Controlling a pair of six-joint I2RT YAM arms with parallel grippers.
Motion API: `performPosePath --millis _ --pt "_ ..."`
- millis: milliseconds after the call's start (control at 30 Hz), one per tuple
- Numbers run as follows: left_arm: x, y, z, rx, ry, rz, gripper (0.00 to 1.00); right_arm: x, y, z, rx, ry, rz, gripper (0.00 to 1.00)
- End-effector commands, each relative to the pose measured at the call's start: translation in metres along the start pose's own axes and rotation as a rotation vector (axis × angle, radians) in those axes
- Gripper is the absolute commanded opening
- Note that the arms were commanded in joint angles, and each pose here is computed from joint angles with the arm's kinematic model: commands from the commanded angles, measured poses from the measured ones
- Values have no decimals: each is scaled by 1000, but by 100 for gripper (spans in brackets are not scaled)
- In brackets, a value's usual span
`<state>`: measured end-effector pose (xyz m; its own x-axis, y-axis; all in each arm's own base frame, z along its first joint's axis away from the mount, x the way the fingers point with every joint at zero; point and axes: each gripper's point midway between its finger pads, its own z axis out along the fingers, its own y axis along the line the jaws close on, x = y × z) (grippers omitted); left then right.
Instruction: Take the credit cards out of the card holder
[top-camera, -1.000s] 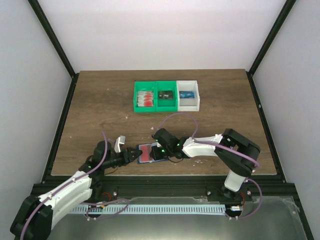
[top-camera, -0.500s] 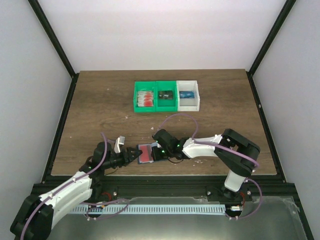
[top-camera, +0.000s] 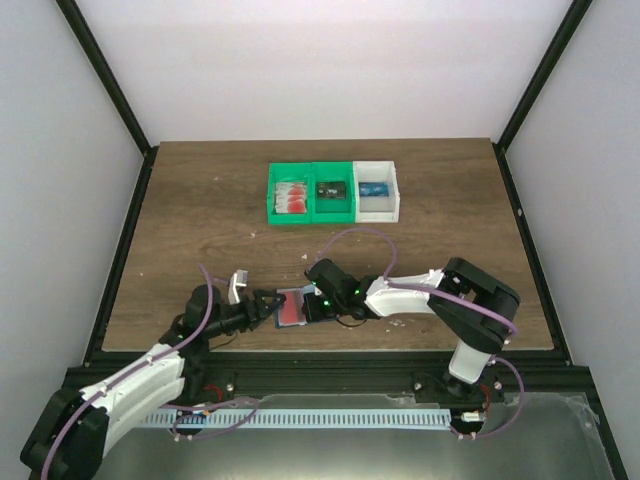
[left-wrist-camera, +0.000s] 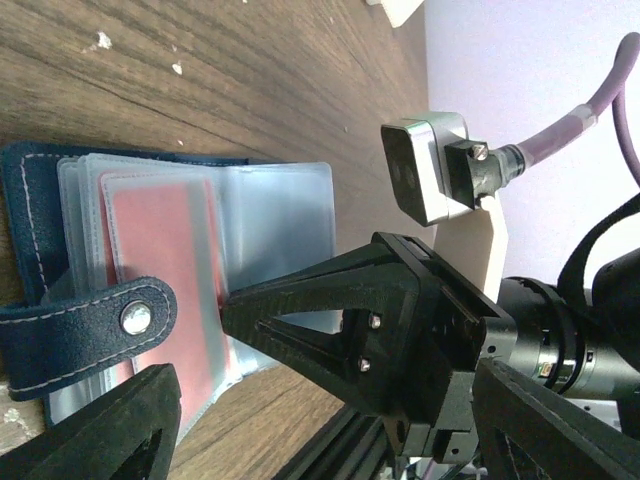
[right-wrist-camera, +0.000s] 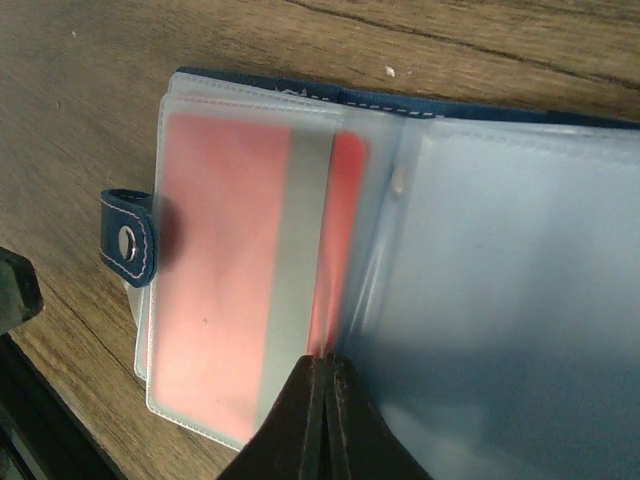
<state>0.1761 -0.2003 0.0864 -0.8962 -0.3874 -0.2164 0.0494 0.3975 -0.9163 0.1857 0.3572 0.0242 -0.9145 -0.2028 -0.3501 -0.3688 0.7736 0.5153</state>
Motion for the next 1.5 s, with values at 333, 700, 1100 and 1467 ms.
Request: performPosePath --millis 333,700,1100,1467 --pt "3 13 2 -33 -10 -29 89 17 -16 7 51 42 7 0" --pt "-1 13 8 -63 -12 -45 93 16 -15 6 45 40 8 0" --pt "-3 1 13 -42 2 -47 96 15 -14 5 43 36 3 1" --pt "5 14 19 -71 21 -76 96 16 -14 4 40 36 1 1"
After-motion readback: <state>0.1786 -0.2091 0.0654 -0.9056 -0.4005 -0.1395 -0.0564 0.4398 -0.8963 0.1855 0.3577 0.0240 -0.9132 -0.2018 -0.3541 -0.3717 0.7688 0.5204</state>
